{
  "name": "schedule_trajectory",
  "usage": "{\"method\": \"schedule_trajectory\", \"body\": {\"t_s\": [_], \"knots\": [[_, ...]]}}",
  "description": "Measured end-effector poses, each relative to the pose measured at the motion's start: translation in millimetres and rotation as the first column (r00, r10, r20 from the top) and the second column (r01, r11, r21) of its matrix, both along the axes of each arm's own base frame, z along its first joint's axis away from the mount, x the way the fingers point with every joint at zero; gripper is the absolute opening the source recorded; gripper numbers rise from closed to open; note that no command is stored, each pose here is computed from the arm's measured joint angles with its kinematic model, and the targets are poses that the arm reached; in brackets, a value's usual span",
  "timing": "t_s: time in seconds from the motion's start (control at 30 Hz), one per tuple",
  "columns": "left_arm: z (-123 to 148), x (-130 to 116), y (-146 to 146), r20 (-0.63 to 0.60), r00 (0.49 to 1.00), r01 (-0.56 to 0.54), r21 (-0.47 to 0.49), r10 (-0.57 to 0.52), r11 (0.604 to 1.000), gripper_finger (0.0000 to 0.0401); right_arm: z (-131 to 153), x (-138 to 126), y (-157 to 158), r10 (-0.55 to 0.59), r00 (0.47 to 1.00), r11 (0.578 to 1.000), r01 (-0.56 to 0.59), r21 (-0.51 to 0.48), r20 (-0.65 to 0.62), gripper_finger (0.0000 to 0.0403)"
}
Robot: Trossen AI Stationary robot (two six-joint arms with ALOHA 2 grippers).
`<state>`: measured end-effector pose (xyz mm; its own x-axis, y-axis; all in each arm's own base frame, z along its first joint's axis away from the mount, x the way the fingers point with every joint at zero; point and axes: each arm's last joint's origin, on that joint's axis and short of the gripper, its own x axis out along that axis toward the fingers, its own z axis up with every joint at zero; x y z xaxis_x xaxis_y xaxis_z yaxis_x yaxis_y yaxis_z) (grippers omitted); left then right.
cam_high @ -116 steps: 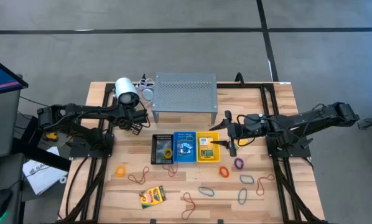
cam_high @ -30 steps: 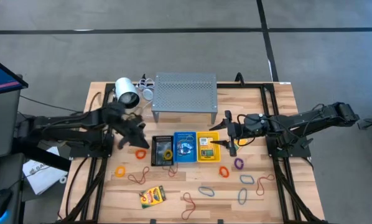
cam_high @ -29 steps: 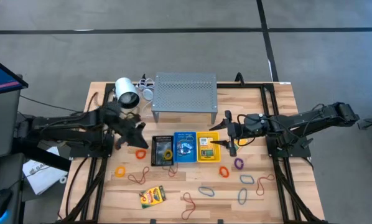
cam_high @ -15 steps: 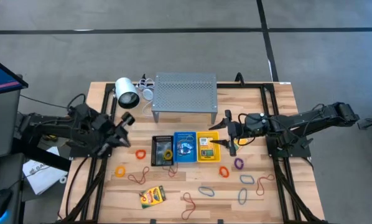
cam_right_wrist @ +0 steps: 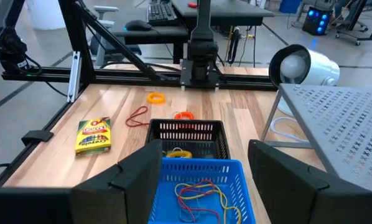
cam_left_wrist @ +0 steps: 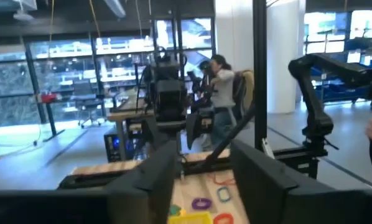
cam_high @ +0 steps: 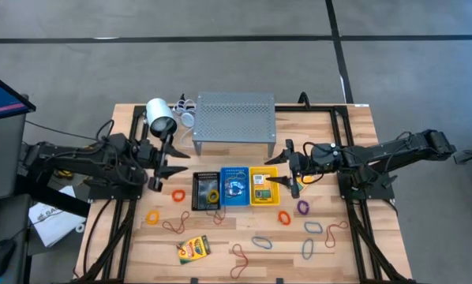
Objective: Pick & Place Office Desk Supplies
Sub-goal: Put the orange spring keychain into the black basket
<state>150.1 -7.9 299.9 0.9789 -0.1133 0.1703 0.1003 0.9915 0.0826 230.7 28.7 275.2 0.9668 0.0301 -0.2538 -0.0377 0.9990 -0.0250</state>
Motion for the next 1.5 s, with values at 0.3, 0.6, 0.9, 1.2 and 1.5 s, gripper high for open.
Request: {"method": "schedule_trajectory", "body": {"t_s": [0.3, 0.6, 0.9, 1.2, 1.5], "knots": [[-14.3, 1.5, 0.8, -0.151, 0.988, -0.039, -0.018, 0.036, 0.999, 0.0255, 1.1, 0.3, 0.0, -0.005, 1.0, 1.0, 0.005, 0.012, 0.012, 0.0234], [-13.7, -4.9, 0.0, -0.362, 0.9, -0.229, 0.079, 0.242, 0.97, 0.025, 7.7, 1.7, 0.1, -0.007, 0.997, 1.0, 0.005, 0.021, 0.081, 0.0234], [-22.0, -10.9, -5.7, -0.499, 0.838, -0.23, 0.048, 0.223, 0.972, 0.0239, 8.0, 1.8, 0.1, -0.007, 0.996, 1.0, 0.005, 0.021, 0.084, 0.0234], [-35.2, -12.2, -5.5, -0.618, 0.755, -0.275, 0.003, 0.218, 0.962, 0.0237, 8.0, 1.7, 0.0, -0.006, 0.997, 1.0, 0.005, 0.018, 0.083, 0.0234], [-54.9, 7.5, -8.5, -0.729, 0.647, -0.299, 0.029, 0.225, 0.954, 0.0237, 7.7, 1.7, 0.0, -0.004, 0.997, 1.0, 0.003, 0.01, 0.081, 0.0234]]}}
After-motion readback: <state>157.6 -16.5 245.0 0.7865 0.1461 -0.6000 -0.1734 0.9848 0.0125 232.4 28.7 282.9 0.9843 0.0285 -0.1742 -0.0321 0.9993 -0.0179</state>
